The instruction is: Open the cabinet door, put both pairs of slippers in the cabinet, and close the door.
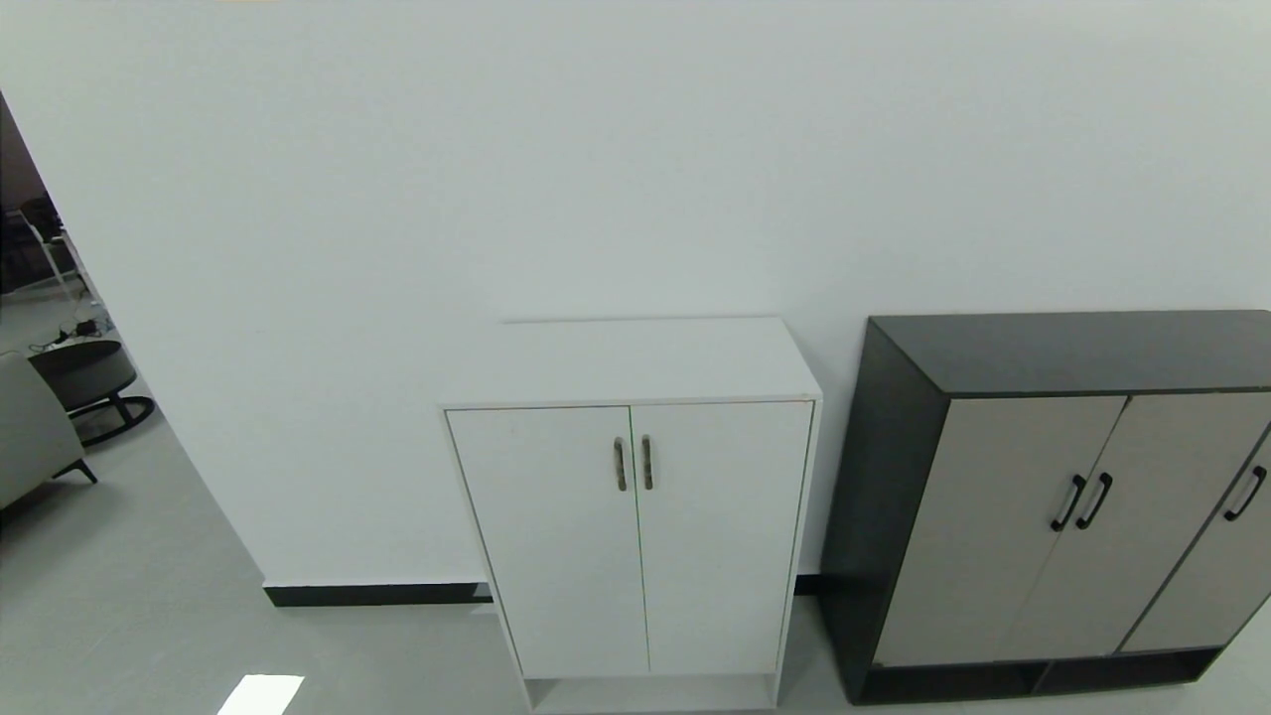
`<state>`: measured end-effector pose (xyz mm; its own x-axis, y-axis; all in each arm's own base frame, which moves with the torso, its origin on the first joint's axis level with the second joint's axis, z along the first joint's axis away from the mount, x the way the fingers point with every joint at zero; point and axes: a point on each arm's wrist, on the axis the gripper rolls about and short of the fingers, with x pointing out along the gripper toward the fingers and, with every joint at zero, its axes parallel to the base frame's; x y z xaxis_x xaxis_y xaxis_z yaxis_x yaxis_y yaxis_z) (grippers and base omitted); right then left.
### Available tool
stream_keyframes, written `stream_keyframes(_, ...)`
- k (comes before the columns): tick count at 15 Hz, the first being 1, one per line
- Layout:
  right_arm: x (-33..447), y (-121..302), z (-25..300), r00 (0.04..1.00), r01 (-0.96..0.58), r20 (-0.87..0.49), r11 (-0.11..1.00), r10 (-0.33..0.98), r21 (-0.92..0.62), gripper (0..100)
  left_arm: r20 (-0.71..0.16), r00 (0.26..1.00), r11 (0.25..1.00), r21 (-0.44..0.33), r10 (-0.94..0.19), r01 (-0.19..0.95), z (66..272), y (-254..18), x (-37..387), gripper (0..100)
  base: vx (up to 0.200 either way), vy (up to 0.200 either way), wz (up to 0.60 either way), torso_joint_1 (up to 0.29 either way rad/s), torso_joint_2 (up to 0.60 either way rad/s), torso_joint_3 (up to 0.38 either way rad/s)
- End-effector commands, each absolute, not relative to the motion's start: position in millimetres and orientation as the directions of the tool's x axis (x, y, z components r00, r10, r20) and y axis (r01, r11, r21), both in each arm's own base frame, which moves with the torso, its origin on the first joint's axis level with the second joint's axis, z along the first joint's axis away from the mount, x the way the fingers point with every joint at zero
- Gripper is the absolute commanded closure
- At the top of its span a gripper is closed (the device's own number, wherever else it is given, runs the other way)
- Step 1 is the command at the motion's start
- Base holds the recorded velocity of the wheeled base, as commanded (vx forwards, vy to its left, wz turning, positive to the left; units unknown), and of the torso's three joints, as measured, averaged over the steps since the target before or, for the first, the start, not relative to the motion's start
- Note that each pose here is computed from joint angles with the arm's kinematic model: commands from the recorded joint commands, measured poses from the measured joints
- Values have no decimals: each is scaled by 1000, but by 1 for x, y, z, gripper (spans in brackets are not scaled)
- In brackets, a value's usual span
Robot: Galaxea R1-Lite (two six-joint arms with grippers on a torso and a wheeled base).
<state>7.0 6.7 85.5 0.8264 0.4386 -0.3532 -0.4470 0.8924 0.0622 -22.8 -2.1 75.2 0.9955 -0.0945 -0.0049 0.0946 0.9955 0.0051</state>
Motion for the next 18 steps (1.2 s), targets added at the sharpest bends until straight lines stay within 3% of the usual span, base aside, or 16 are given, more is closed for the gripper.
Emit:
stream_keyframes(1, 5, 7, 86, 819, -480, -332, 876, 469, 51, 100, -5, 996, 996, 4, -93, 93, 75, -2, -23, 100, 0, 0, 0, 0, 0, 0)
stream_keyframes(6, 5, 7, 86, 812, -520, -331, 854, 481, -32, 100, -8, 996, 996, 2, -92, 92, 75, -2, -23, 100, 0, 0, 0, 0, 0, 0)
stream_keyframes(11, 7, 6, 86, 874, -371, -348, 928, 338, -29, 100, -5, 998, 998, -3, -66, 66, 75, -1, -23, 100, 0, 0, 0, 0, 0, 0)
stream_keyframes(14, 2, 5, 86, 929, -254, -289, 966, 230, -45, 100, -6, 998, 998, -5, -66, 66, 75, -1, -23, 100, 0, 0, 0, 0, 0, 0)
stream_keyframes(16, -5, 5, 86, 946, -261, -214, 963, 242, -63, 100, -6, 998, 998, -5, -64, 64, 75, -1, -23, 100, 0, 0, 0, 0, 0, 0)
stream_keyframes(18, -11, 3, 85, 919, -373, -147, 928, 365, -24, 100, -5, 998, 998, -5, -66, 66, 75, -1, -23, 100, 0, 0, 0, 0, 0, 0)
